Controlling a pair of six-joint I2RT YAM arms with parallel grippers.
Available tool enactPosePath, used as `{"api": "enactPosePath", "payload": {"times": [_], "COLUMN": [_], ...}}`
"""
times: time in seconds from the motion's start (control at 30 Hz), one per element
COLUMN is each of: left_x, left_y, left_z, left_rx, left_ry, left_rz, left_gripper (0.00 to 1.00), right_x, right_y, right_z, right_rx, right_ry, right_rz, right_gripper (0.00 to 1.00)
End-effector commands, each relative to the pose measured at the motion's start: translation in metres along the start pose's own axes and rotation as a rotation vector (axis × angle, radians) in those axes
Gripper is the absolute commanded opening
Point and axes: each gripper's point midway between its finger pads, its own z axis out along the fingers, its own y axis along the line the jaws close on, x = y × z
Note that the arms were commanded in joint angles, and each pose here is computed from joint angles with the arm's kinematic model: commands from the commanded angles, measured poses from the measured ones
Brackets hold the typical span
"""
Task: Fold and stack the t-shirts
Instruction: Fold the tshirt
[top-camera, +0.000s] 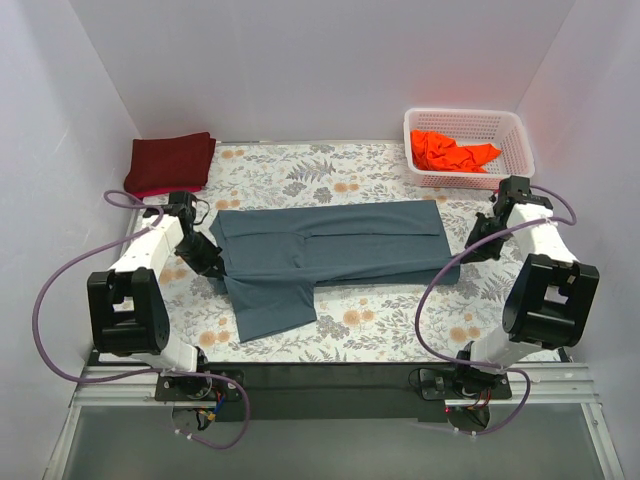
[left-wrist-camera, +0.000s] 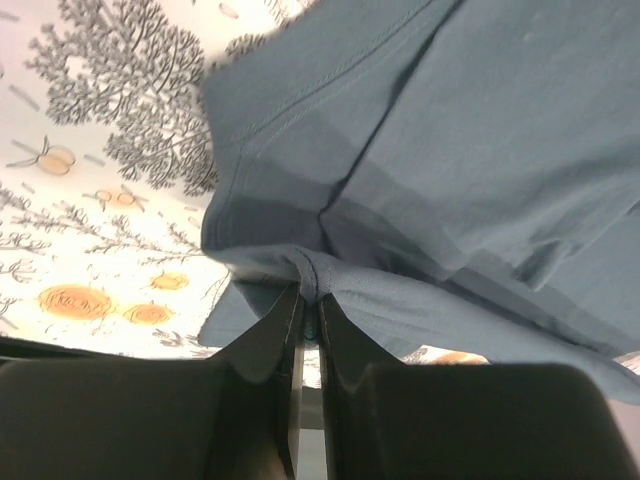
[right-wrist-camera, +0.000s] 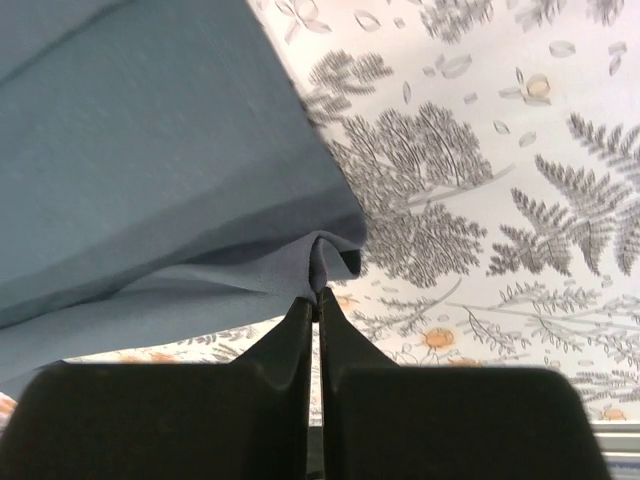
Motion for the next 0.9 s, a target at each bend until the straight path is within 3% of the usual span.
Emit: {"api": "enactPosePath", "payload": {"times": [0.0, 0.87], "left_x": [-0.021, -0.055], "left_y": [-0.013, -0.017], "left_z": [-0.004, 0.037], "left_rx": [0.043, 0.000], "left_ry": [-0.049, -0.070], "left_rz": [-0.018, -0.044], "left_gripper": [0.00, 0.00], "right_x": [-0.039, -0.073], "right_y": [0.012, 0.026], "right_z": [-0.008, 0.053], "right_rx": [-0.021, -0.017], "right_ry": [-0.102, -0.062], "right_rz": [-0.046, -0.065], "right_gripper": [0.01, 0.01]}}
